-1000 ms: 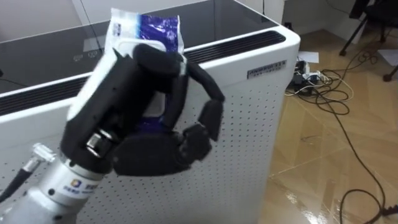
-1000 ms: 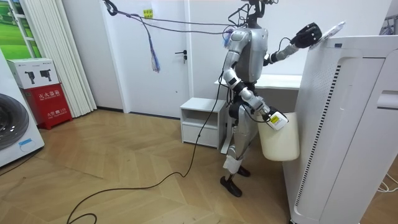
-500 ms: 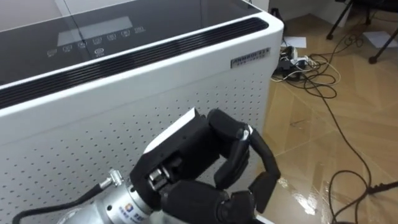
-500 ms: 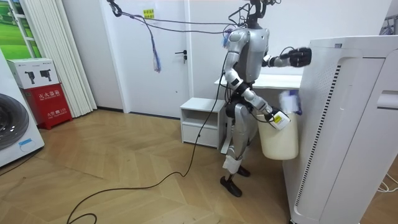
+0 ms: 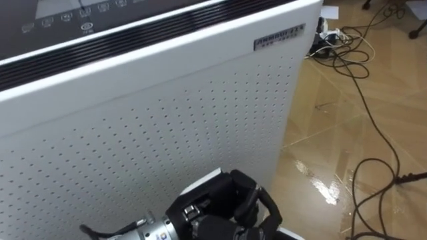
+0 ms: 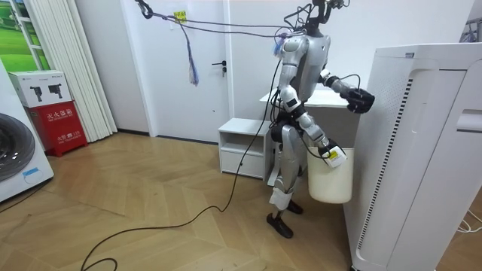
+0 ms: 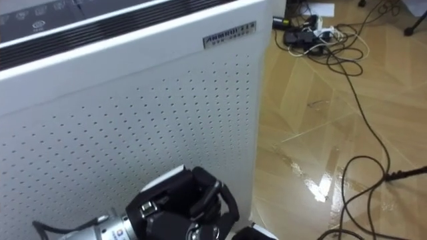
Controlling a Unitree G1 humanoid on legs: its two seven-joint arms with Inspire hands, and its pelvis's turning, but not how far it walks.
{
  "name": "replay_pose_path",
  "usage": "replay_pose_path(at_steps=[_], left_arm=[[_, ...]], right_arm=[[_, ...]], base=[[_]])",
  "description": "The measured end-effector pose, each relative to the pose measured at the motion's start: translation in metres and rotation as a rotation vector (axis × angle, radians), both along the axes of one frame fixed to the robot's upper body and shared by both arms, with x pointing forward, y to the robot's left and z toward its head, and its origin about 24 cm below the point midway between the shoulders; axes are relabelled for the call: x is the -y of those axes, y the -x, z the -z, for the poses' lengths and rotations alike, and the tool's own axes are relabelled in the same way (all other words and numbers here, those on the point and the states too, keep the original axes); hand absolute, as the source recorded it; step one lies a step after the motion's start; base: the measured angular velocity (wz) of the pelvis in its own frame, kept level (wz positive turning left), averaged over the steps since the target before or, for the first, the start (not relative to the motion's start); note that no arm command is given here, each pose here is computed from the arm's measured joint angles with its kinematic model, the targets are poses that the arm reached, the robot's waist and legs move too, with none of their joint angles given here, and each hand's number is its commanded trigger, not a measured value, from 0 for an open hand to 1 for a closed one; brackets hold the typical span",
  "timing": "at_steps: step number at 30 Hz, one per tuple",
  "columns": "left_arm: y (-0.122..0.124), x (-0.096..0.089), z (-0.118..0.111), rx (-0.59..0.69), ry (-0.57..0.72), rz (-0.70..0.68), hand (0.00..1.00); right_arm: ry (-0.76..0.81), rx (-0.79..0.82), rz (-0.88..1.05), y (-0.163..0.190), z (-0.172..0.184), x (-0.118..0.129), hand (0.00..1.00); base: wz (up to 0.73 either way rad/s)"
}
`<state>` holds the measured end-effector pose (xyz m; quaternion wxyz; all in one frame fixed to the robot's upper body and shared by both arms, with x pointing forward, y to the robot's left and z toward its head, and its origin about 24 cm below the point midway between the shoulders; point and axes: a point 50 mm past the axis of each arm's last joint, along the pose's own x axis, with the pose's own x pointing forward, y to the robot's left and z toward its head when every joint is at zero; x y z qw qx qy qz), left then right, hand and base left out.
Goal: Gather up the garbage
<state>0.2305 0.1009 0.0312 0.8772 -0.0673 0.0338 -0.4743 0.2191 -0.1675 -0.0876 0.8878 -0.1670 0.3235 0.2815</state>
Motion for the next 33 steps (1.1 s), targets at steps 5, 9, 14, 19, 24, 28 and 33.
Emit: replay_pose_path(at_steps=[5, 9, 14, 19, 24, 28, 33], left_arm=[[-0.001, 0.002, 0.006, -0.022, 0.003, 0.004, 0.0], [-0.002, 0.0, 0.012, -0.034, -0.033, -0.009, 0.0], [-0.004, -0.005, 0.011, -0.03, -0.034, -0.03, 0.0], [-0.008, -0.013, 0.011, -0.032, -0.032, -0.071, 0.0], [-0.008, -0.041, 0.029, -0.098, -0.081, -0.201, 0.0], [0.012, -0.063, 0.054, -0.211, -0.12, -0.315, 0.0], [0.051, -0.088, 0.103, -0.448, -0.179, -0.455, 0.0]], right_arm=[[-0.002, -0.004, 0.015, -0.003, 0.001, -0.002, 1.0], [0.003, -0.006, 0.03, -0.004, 0.002, -0.002, 1.0], [0.009, -0.002, 0.051, -0.005, 0.003, 0.0, 1.0], [0.013, -0.003, 0.064, -0.004, 0.003, 0.002, 1.0], [0.008, -0.022, 0.149, 0.005, 0.007, 0.019, 1.0], [0.014, -0.037, 0.201, 0.012, 0.01, 0.031, 1.0], [0.032, -0.071, 0.275, 0.03, 0.018, 0.046, 1.0]], base=[[0.03], [0.05], [0.0], [0.04], [0.0], [0.0], [-0.01]])
